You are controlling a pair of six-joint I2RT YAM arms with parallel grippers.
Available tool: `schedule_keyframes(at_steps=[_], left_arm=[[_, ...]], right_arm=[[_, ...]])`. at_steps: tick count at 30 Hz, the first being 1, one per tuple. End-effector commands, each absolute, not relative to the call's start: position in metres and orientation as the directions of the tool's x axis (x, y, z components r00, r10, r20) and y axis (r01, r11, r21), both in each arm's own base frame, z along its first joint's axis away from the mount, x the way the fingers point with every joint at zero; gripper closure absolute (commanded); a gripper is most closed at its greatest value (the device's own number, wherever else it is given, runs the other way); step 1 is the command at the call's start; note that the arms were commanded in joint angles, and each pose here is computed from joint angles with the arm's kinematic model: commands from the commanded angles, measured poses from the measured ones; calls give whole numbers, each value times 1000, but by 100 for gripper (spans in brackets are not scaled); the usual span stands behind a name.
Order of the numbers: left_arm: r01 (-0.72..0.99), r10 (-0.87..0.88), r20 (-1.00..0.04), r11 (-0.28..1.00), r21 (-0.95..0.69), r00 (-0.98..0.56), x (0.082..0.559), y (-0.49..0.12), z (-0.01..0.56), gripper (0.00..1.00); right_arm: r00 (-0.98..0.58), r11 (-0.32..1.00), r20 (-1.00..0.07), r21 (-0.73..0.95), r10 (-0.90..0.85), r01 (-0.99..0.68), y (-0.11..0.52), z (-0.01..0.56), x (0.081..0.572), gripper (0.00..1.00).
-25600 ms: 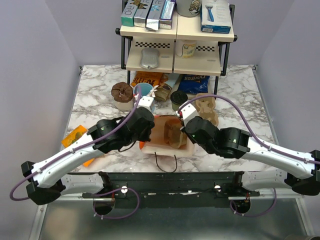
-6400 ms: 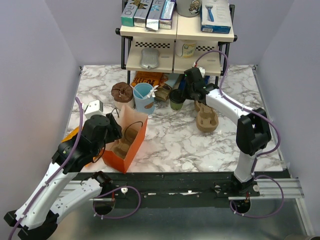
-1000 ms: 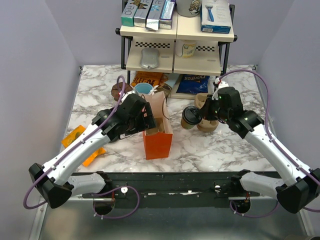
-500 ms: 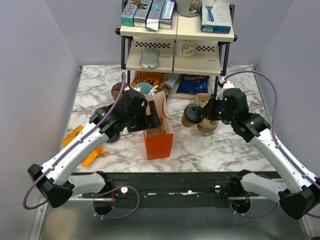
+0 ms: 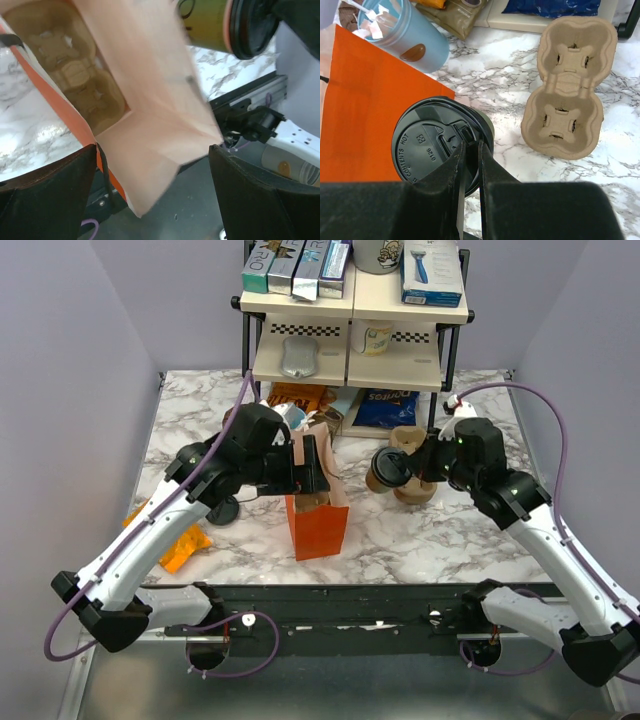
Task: Pack the takeout coffee
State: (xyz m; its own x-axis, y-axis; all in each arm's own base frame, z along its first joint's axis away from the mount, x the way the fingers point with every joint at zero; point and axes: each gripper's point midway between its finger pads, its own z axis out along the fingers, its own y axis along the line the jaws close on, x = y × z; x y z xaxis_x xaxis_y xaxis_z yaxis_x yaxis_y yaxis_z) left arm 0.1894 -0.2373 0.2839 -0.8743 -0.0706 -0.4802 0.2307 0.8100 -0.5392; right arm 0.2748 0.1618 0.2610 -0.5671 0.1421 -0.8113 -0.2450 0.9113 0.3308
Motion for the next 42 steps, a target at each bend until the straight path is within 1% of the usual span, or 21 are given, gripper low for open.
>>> schedule_keyframes(at_steps=[1,5,8,10,12,15,16,18,20,21,22,24,26,27,29,30,33,37,39,42], left_arm=[[330,-42,-546,757,-564,-837,181,-236,326,1],[382,-46,-610,742,-551,-791,176,-228,350,1],[444,-49,-684,727,-524,-728,174,-220,377,1],[488,-47,-753,735,-471,-656,178,-211,395,1],[513,-35,-798,748,-421,-602,183,-205,404,1],[488,-52,-868,809,-326,-494,205,-190,419,1],[440,-54,-889,854,-277,-455,218,-181,419,1],[400,-20,-924,897,-185,-382,243,-172,421,1],[357,37,-935,929,-98,-352,265,-165,414,1],[361,86,-922,931,-60,-376,280,-170,402,1],[363,104,-919,931,-44,-380,291,-168,401,1],[444,176,-900,896,-22,-399,314,-184,384,1],[496,188,-906,868,-27,-378,336,-185,383,1],[631,261,-898,775,-24,-355,340,-205,372,1],[632,282,-886,775,-14,-367,355,-195,368,1],[639,314,-850,769,-34,-423,360,-193,349,1],[712,365,-834,701,-45,-413,364,-196,336,1],[815,413,-818,569,-112,-400,349,-216,313,1],[827,410,-833,554,-96,-372,348,-218,313,1],[834,415,-829,542,-107,-376,342,-217,305,1]], right_arm=[[-529,909,-836,325,146,-263,157,286,269,99],[-528,912,-837,322,147,-256,154,287,267,99],[-523,911,-840,322,148,-259,153,288,264,99],[-524,910,-839,320,144,-262,153,288,264,99],[-529,911,-837,318,140,-263,154,286,264,99],[-533,910,-836,315,131,-270,155,285,264,99],[-535,910,-835,313,128,-272,155,284,264,99],[-536,908,-836,312,122,-280,157,283,264,99],[-533,904,-838,311,117,-292,158,284,264,99],[-532,903,-840,306,106,-303,159,285,263,100],[-533,902,-840,303,101,-308,159,285,263,99],[-524,899,-847,297,92,-321,159,285,263,100],[-528,901,-845,291,85,-321,160,280,264,99],[-535,902,-841,291,83,-318,160,279,264,99],[-541,904,-838,287,76,-318,159,278,263,99],[-537,907,-840,282,77,-312,157,279,262,100],[-529,917,-845,269,78,-296,151,279,261,99],[-529,920,-844,271,85,-283,148,277,259,100],[-533,923,-842,266,83,-277,147,275,259,100],[-540,923,-837,269,82,-276,148,273,259,99]])
